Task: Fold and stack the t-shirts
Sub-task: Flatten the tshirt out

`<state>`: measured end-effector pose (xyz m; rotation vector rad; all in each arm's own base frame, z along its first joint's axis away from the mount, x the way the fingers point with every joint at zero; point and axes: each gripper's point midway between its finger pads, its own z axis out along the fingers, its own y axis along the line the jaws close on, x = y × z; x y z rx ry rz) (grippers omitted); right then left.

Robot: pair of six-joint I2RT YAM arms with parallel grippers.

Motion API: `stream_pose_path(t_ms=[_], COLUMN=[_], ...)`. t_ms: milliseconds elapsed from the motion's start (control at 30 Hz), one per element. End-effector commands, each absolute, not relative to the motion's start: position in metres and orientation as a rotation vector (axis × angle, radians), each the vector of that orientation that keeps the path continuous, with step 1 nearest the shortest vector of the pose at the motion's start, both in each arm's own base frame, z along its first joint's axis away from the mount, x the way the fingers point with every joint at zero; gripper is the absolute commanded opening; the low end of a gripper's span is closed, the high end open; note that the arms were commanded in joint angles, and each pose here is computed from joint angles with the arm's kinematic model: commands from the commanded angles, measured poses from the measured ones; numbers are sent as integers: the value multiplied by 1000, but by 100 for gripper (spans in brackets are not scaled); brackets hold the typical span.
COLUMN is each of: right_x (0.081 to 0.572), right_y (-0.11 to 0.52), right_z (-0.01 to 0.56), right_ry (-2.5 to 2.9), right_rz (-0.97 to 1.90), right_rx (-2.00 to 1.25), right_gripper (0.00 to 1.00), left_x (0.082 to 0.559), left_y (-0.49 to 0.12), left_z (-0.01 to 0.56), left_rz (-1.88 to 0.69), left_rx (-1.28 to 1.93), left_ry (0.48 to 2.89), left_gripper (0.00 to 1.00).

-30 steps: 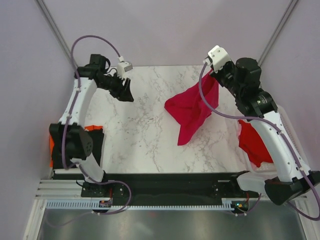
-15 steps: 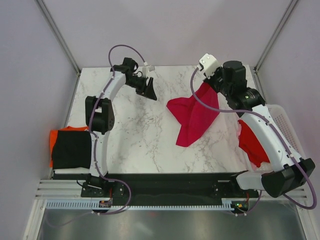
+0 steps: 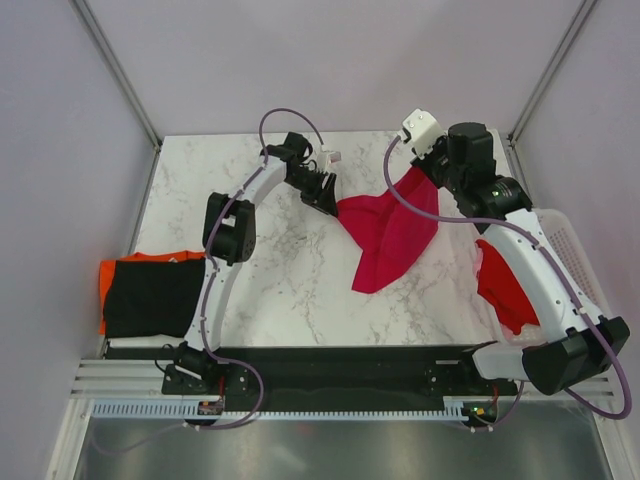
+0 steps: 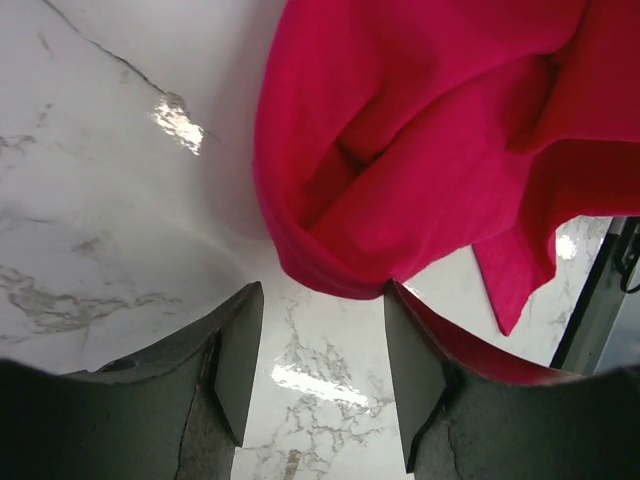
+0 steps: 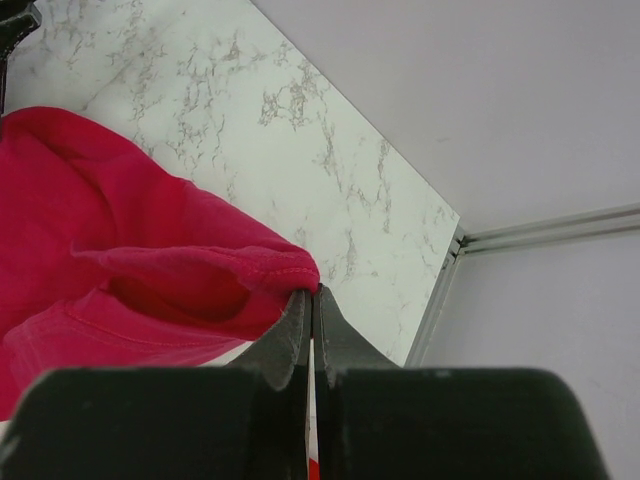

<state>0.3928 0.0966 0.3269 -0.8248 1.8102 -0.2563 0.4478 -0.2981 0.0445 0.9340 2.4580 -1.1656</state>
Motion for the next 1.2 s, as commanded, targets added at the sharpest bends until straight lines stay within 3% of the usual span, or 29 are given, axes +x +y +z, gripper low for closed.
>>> stream_pose_path(t_ms=[0, 200, 300, 400, 533, 800, 933, 1167], right_x=[393, 397, 398, 400, 402, 410, 405, 369], right_y=[89, 88, 87, 88, 89, 87, 93, 117], right_z=[339, 326, 320, 314, 314, 360, 362, 351], right_ry=[1793, 1822, 1836, 1847, 1848, 1737, 1729, 1757], right_rz=[-280, -284, -289, -288, -287, -312, -255, -25], right_rx=[-793, -805, -814, -819, -821, -731, -723, -756], right_gripper=[0, 0, 0, 0, 0, 0, 0, 0], left_x=[467, 463, 456, 454, 454, 460, 422, 330], left_y=[-307, -324, -337, -344, -341, -253, -212, -182], left_z=[59, 46, 48, 50, 65, 190, 242, 255], left_rz=[-1124, -1151, -1200, -1227, -1248, -1070, -912, -867], left_rx=[925, 968, 996, 1016, 1006, 934, 1019, 1192], left_ry=[2391, 2379, 2352, 2327, 2308, 2146, 2083, 2103], left_gripper=[58, 55, 45, 32, 3, 2, 2, 5])
